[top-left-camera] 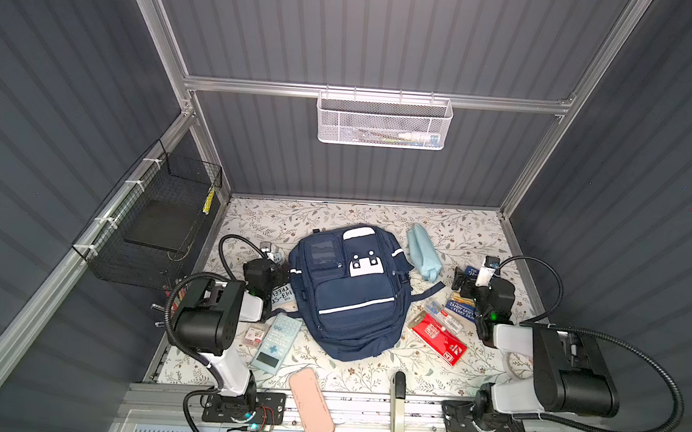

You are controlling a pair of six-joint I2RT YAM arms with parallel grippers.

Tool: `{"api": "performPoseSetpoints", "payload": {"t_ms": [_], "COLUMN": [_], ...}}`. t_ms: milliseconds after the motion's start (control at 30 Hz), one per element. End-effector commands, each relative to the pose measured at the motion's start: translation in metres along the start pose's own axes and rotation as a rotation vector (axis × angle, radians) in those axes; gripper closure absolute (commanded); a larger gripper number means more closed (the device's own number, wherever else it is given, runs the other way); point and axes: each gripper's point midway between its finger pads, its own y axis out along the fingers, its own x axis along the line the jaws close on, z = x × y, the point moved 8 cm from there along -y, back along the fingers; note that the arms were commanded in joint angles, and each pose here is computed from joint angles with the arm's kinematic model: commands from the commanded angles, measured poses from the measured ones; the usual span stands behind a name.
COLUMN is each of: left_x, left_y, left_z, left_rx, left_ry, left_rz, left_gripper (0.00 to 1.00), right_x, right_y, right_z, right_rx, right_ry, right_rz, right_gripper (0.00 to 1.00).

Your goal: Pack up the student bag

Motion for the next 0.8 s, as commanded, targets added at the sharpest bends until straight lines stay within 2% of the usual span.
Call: {"api": "performPoseSetpoints", "payload": {"t_ms": [0,767], "left_x": [-0.0014,-0.0015], "left_y": [0.0022,0.0024], "left_z": [-0.0024,-0.0029], "left_rx": [-0.008,-0.009], "left_ry": [-0.013,-0.013], "left_rz": [0.012,0.013], "left_gripper": [0.0,0.0], "right_x": [0.0022,0.0021], "right_y": [0.0018,0.0013], "right_z": [-0.0081,-0.0078], "right_rx": [-0.032,-0.028], "right_ry": [-0.007,-0.007], "right_rz": [-0.022,-0.023], "right_gripper": [0.01,0.01]}}
